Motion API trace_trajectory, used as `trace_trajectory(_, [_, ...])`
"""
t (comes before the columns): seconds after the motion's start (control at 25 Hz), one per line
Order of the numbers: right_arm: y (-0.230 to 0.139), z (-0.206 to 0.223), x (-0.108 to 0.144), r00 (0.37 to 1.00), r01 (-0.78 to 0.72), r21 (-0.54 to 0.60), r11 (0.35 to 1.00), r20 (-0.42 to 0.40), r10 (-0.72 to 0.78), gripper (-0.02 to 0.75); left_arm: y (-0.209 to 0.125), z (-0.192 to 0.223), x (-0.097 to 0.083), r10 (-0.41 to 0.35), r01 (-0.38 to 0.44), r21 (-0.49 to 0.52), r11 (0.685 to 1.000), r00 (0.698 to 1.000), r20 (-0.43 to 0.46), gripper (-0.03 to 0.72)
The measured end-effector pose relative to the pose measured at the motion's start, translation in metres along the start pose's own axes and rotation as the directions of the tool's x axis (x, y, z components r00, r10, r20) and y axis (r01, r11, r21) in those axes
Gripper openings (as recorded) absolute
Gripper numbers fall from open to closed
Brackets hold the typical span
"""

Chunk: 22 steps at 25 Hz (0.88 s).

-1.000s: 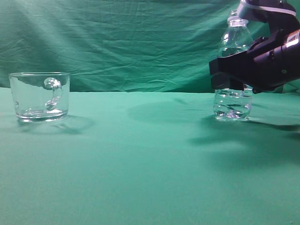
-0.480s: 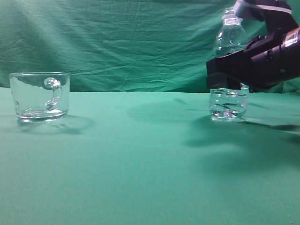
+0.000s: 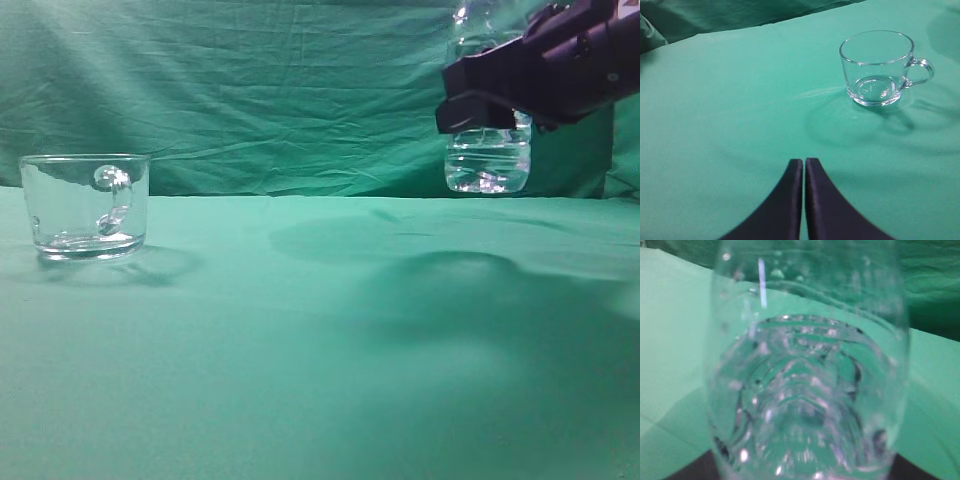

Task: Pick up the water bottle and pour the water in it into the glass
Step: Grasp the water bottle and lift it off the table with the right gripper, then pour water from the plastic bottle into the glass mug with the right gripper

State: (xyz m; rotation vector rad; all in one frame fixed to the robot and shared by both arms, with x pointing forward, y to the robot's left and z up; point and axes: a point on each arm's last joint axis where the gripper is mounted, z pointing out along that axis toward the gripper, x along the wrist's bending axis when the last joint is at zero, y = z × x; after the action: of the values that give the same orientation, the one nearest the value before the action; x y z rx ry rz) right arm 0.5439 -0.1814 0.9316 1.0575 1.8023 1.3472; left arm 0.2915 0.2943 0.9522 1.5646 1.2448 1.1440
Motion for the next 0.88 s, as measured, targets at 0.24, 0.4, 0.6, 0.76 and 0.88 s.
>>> trace_trajectory(0.24, [0.031,0.002,0.007,0.987,0.131,0.046,0.99,-0.097,-0.126,0.308,0.0,0.0,0.0,0.0,0.0,0.0,1.0,1.0,0.0,0.0])
trace_trajectory(0.4, [0.048,0.013,0.017,0.975,0.188,0.086,0.978,-0.139,-0.175,0.308,0.0,0.0,0.0,0.0,0.0,0.0,1.0,1.0,0.0,0.0])
trace_trajectory(0.6, [0.072,0.026,0.049,0.942,0.288,0.08,0.954,-0.2,-0.268,0.308,0.0,0.0,0.0,0.0,0.0,0.0,1.0,1.0,0.0,0.0])
trace_trajectory(0.76, [0.084,0.041,0.067,0.922,0.341,0.082,0.937,-0.223,-0.316,0.308,0.0,0.0,0.0,0.0,0.0,0.0,1.0,1.0,0.0,0.0])
trace_trajectory(0.88, [0.084,0.057,0.077,0.904,0.386,0.103,0.917,-0.239,-0.354,0.308,0.0,0.0,0.0,0.0,0.0,0.0,1.0,1.0,0.0,0.0])
